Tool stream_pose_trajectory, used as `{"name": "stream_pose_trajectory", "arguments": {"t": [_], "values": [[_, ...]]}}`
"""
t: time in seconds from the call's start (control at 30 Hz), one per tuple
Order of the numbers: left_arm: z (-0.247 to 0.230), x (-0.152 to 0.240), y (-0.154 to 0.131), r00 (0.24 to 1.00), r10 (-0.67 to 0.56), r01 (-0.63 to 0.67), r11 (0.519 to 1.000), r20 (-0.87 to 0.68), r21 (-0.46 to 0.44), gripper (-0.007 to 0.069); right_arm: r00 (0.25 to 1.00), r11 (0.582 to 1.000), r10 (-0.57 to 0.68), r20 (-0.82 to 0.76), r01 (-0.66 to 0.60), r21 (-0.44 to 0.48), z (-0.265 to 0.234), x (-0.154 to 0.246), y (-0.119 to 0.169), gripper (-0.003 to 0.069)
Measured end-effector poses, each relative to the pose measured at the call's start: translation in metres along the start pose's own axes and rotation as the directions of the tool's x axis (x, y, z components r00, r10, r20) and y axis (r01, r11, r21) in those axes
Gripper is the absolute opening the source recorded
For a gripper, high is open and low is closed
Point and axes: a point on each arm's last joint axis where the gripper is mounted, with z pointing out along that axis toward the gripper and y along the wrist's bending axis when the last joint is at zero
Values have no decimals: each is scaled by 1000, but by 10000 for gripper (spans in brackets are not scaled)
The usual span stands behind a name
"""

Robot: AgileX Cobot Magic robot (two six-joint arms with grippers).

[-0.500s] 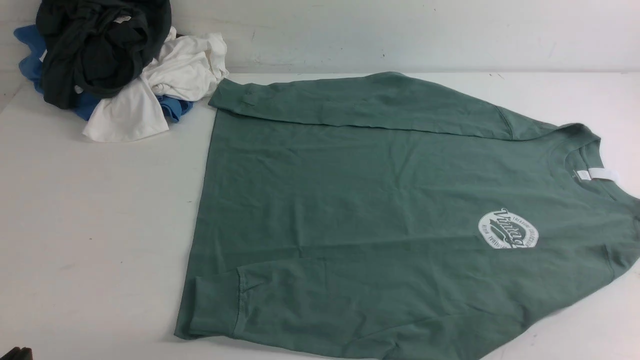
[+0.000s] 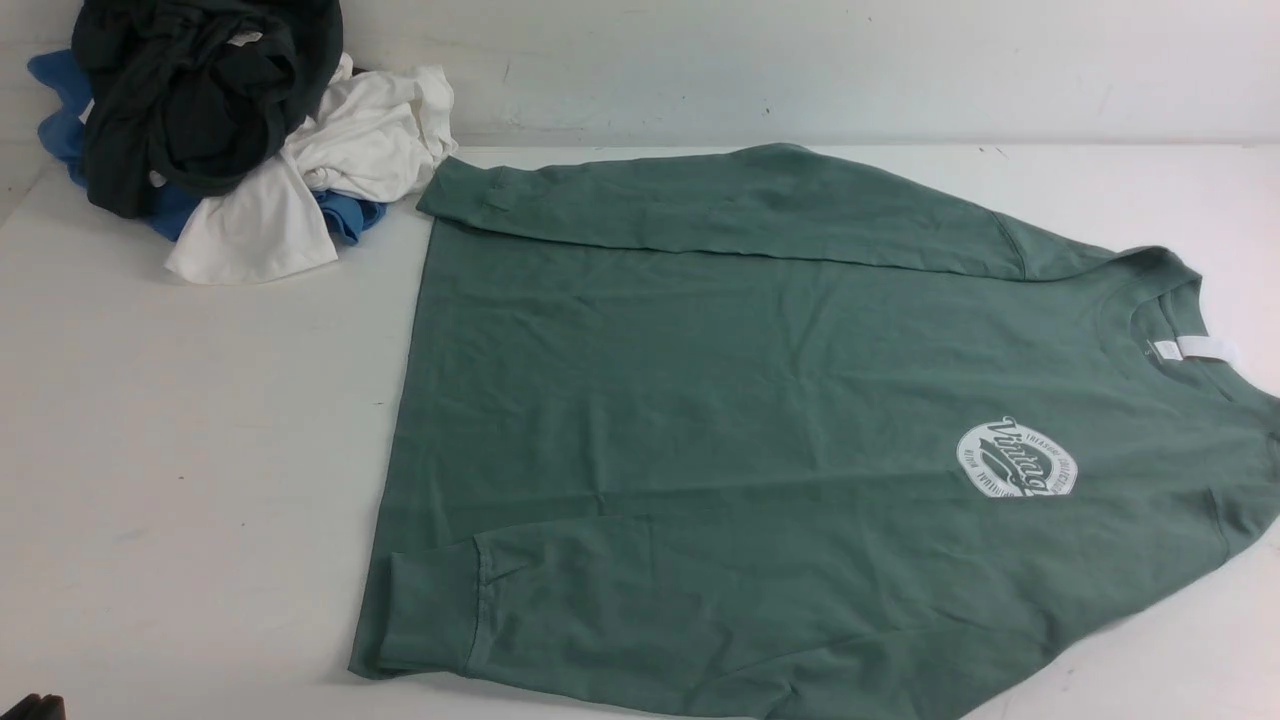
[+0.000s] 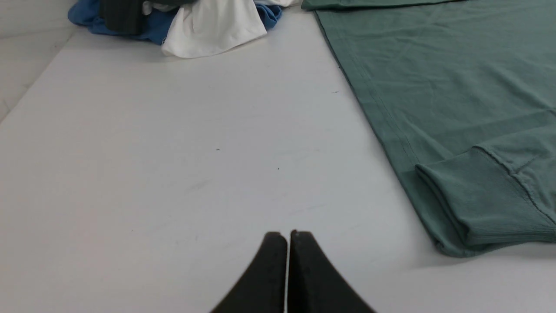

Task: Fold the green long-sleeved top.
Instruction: Use the left arm to clamp the cuff closest to it

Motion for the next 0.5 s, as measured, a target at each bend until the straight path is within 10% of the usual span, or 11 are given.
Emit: {"name": "stream_pose_trajectory", "arguments": {"t": [0.5], "values": [[0,0,0,1000,0,0,1000,1,0,-7,1000,1000,0,0,0,0,0,0,0,-13]]}}
